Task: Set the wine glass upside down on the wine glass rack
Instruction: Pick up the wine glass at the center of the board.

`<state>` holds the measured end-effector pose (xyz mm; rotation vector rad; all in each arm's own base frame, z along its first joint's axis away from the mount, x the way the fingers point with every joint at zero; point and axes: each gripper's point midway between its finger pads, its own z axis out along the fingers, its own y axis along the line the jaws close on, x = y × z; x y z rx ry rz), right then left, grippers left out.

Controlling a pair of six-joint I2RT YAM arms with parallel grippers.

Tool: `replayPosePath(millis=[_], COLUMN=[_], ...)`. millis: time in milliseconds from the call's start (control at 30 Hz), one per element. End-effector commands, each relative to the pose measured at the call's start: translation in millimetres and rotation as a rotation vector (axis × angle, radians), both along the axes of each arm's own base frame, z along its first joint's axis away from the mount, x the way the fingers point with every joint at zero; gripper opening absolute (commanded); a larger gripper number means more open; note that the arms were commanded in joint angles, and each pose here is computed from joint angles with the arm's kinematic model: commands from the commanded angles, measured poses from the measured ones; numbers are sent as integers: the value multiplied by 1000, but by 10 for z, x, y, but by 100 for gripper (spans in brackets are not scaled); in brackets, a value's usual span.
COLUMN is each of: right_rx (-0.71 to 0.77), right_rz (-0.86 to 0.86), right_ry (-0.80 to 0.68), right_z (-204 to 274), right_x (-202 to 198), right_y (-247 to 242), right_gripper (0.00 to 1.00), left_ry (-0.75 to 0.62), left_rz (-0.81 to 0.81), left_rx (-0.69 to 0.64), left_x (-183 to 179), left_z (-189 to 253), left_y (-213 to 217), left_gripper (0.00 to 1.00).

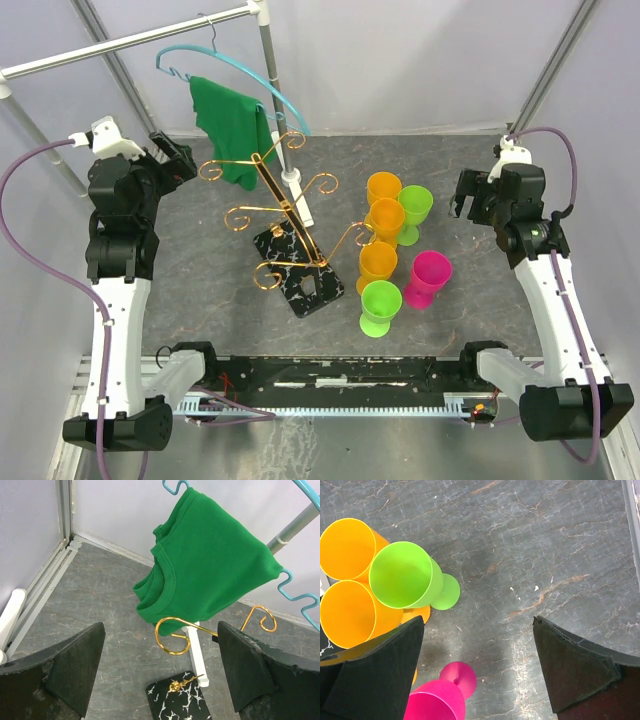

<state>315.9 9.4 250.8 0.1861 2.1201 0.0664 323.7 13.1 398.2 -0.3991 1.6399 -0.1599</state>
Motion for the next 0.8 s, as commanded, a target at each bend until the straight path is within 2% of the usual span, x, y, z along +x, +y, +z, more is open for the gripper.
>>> replayPosePath(millis=[0,300,533,767], right_rx=[3,10,38,76], right_rz=[25,45,63,99], right_ry=[-59,-59,-31,-1], right_z=[205,190,225,123], right_x=[92,128,198,449], right_y=[43,79,146,319], right_gripper=[98,98,98,94], left_ry=[-79,-69,-11,18], left_rz=[8,-6,-103,-141], left_rx=[-26,-14,57,92], left_x=[-13,-8,0,24], left_z=[199,145,-110,-239], left_y=[-2,-19,-147,-186], left_gripper=[99,99,99,99])
